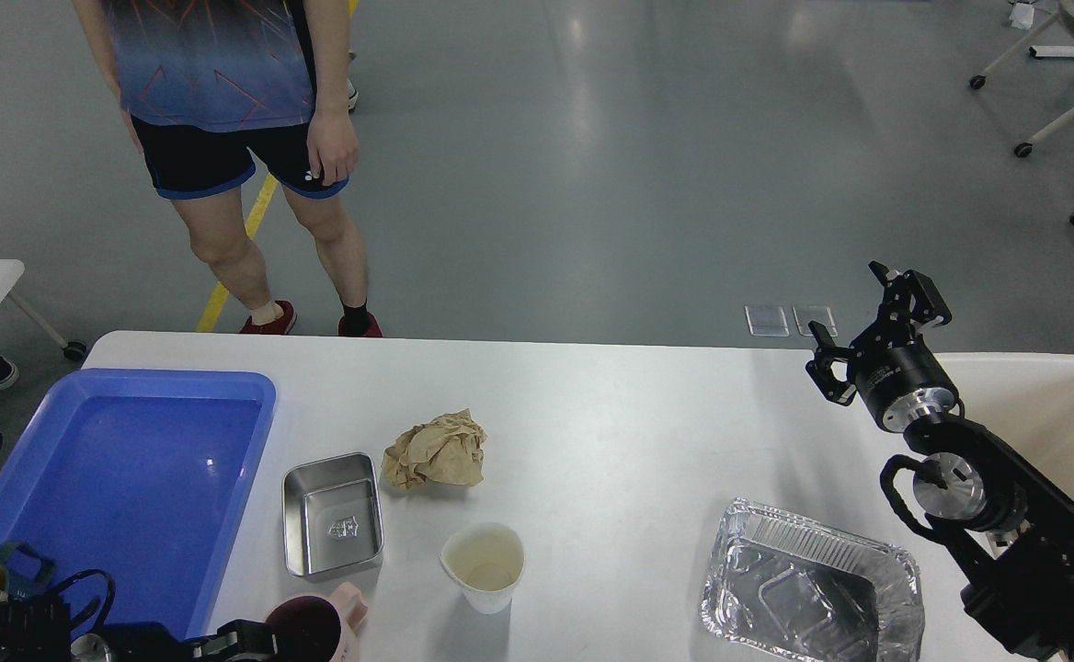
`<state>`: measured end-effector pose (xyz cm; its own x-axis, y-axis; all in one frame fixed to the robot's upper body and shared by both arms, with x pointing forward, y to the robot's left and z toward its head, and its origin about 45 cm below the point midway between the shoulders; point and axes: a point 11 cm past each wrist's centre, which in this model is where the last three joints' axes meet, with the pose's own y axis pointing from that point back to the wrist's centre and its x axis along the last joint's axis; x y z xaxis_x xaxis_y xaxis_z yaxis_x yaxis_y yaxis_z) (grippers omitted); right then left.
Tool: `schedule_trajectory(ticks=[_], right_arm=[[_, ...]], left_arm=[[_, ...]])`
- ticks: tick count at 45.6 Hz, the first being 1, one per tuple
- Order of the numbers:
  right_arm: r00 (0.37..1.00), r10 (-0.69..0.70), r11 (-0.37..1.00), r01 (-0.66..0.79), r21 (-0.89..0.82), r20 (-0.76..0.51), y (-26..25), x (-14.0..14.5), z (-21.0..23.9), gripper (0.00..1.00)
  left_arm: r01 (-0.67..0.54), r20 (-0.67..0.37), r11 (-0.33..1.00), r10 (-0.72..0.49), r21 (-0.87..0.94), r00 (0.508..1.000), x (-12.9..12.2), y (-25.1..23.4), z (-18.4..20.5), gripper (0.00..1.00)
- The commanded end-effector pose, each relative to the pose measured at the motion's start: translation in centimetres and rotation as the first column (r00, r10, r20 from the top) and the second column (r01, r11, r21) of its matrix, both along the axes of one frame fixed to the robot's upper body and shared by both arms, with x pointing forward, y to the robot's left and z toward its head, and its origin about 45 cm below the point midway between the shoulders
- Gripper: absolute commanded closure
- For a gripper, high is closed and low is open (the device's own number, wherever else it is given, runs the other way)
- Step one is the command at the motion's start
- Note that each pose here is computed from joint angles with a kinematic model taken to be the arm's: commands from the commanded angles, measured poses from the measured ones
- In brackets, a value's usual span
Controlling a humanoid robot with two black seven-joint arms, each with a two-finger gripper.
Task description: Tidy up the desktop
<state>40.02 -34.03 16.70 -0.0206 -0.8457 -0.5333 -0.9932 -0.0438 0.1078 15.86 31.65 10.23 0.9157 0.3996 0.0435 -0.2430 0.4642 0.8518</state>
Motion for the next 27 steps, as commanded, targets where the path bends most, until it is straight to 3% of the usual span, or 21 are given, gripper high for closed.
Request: schedule_trajectory(ticks=[1, 5, 8, 9, 27], right_arm=[[1.000, -0.002, 1.000, 0.002, -0.001, -0.005, -0.1, -0.1, -0.2, 0.00], [1.000, -0.002, 1.000, 0.002, -0.001, -0.005, -0.1, -0.1, -0.2, 0.00], [1.000, -0.002, 1.000, 0.002, -0.001, -0.005, -0.1, -0.1, -0.2, 0.00], [1.000, -0.003, 1.000, 0.003, 0.000, -0.004, -0.1, -0.1, -0.2, 0.00], [1.000, -0.002, 1.000, 0.002, 0.001, -0.005, 0.0, -0.1, -0.2, 0.00]], left_arm=[[-0.001, -0.021, 1.000, 0.002, 0.028, 1.000, -0.1, 0.2, -0.2, 0.77], [0.001, -0.025, 1.000, 0.000, 0.029, 1.000, -0.2, 0.2, -0.2, 0.82], [0.005, -0.026, 0.999, -0.004, 0.032, 1.000, -0.3, 0.2, -0.2, 0.99], [0.006, -0.026, 0.999, -0.005, 0.035, 1.000, -0.3, 0.2, -0.2, 1.00], [0.060, 0.000, 0.997, -0.060, 0.038, 0.998, 1.5, 0.5, 1.9, 0.99]])
